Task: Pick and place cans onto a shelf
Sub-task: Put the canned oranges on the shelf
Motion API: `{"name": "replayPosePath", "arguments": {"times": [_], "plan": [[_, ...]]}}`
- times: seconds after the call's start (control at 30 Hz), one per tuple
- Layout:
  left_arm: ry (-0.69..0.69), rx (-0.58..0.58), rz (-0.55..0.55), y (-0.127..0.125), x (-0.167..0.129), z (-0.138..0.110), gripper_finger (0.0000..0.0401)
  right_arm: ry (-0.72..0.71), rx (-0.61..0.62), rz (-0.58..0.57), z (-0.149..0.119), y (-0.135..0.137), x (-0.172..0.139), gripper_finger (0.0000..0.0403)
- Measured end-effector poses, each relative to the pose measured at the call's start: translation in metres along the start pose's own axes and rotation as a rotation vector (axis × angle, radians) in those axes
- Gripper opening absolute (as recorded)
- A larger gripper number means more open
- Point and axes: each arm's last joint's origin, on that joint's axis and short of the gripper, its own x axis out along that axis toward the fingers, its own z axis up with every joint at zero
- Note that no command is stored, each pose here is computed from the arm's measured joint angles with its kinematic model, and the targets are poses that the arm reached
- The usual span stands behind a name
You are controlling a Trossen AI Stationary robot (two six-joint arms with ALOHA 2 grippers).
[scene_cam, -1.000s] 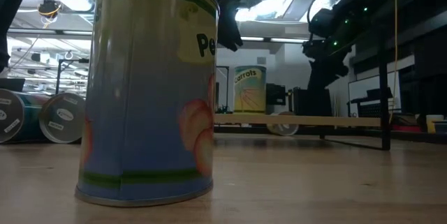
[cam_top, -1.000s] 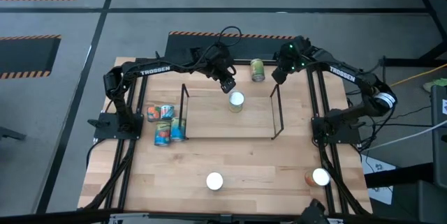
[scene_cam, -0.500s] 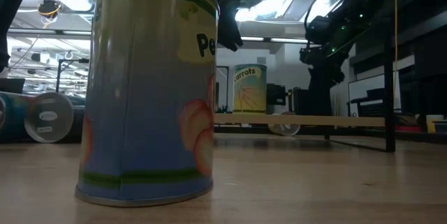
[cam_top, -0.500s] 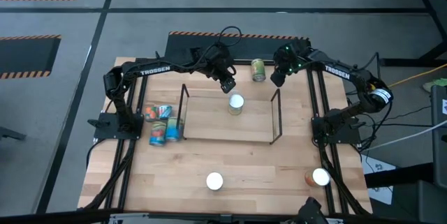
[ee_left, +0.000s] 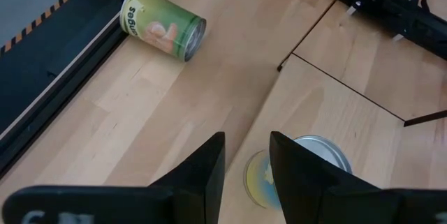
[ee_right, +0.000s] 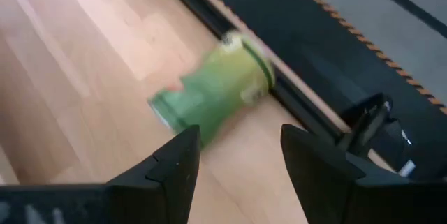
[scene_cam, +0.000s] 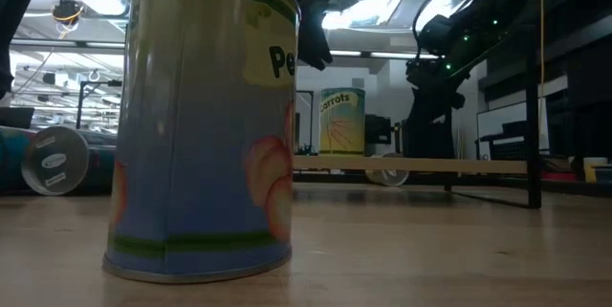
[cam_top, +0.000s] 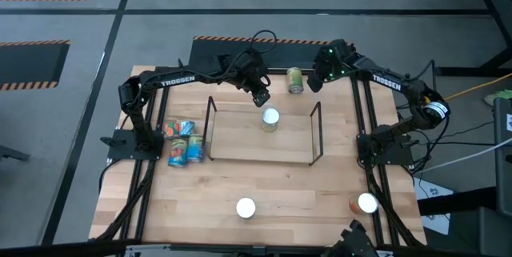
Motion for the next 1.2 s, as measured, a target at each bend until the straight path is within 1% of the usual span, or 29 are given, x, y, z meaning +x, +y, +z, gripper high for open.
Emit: {"name": "replayPosePath", "arguments": {"times": [0.13,0.33,0.5,0.67,0.8,0.97,1.2], "plan": [[0.000,0.000,0.000,0.000,0.000,0.000,0.0106,-0.036,0.002,0.067,0.003,0.002,0.004,0.0196],[0.000,0.000,0.000,0.000,0.000,0.000,0.0106,0.017,-0.030,0.103,-0.001,0.011,0.025,0.0189],[0.000,0.000,0.000,0.000,0.000,0.000,0.0106,0.044,-0.060,0.116,-0.003,0.017,0.034,0.0189],[0.000,0.000,0.000,0.000,0.000,0.000,0.0106,0.045,-0.080,0.125,-0.003,0.022,0.035,0.0189],[0.000,0.000,0.000,0.000,0.000,0.000,0.0106,0.042,-0.130,0.133,-0.003,0.026,0.036,0.0189],[0.000,0.000,0.000,0.000,0.000,0.000,0.0106,0.059,-0.147,0.144,-0.011,0.031,0.040,0.0189],[0.000,0.000,0.000,0.000,0.000,0.000,0.0106,0.072,-0.149,0.040,-0.013,0.027,0.041,0.0189]]}}
